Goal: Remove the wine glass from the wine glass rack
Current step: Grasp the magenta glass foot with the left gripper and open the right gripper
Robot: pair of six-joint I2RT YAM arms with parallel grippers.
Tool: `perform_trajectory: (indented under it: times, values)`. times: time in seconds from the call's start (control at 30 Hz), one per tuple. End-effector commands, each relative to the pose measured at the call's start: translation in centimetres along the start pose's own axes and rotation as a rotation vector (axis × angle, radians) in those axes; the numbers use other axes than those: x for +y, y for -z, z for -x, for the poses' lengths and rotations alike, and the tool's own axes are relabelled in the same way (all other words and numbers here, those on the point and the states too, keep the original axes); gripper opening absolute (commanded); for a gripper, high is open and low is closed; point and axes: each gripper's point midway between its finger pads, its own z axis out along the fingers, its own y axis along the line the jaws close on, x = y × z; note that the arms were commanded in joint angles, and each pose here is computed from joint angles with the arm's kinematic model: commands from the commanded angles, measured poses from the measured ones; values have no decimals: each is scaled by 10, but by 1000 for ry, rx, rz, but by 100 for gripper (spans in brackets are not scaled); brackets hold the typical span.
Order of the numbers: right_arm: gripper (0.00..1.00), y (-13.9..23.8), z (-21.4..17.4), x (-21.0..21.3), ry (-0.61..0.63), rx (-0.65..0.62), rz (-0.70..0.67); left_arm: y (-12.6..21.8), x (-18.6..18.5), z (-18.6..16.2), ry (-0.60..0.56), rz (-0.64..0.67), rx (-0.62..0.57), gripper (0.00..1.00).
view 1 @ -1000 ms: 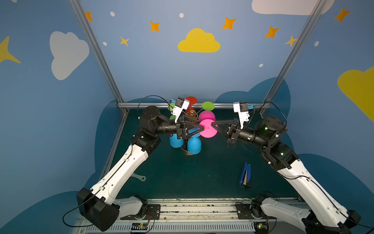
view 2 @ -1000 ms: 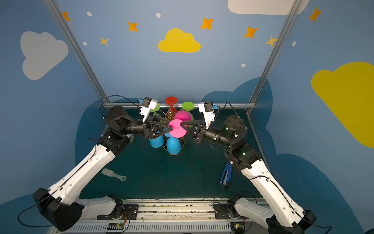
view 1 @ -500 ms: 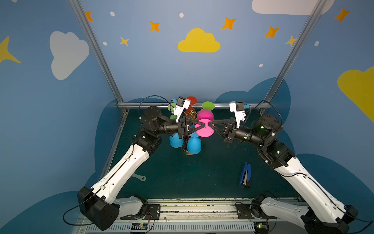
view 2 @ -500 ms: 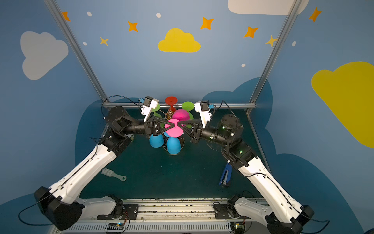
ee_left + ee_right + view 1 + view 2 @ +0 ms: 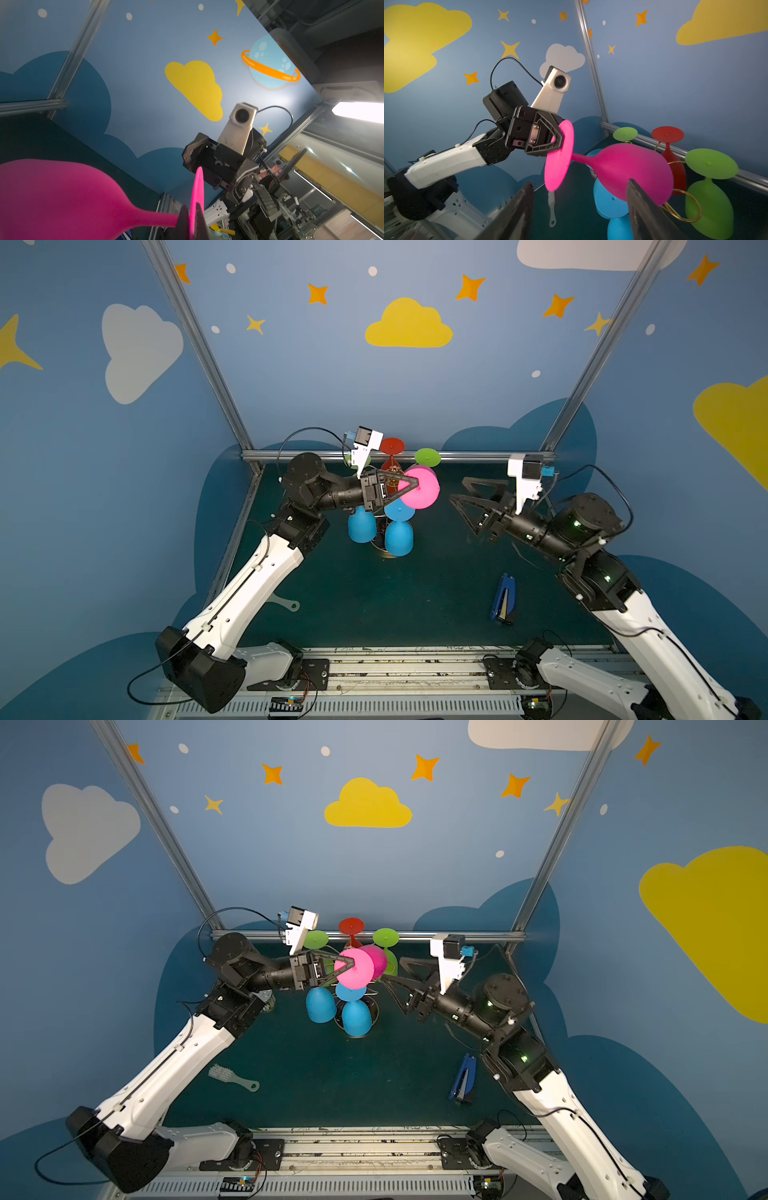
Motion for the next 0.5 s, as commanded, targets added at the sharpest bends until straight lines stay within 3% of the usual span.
perform_trajectory:
  times: [0.0,0.17,0.47]
  values:
    - [79,13,-5,-20,118,-11,-126,4,-4,17,77,5,-52,4]
    - [89,17,-13,-29,269,-31,-167,3,-7,21,126,4,-51,4]
    - [92,-4,-31,-18,499,-38,-36,4,-9,20,182,-7,-46,4]
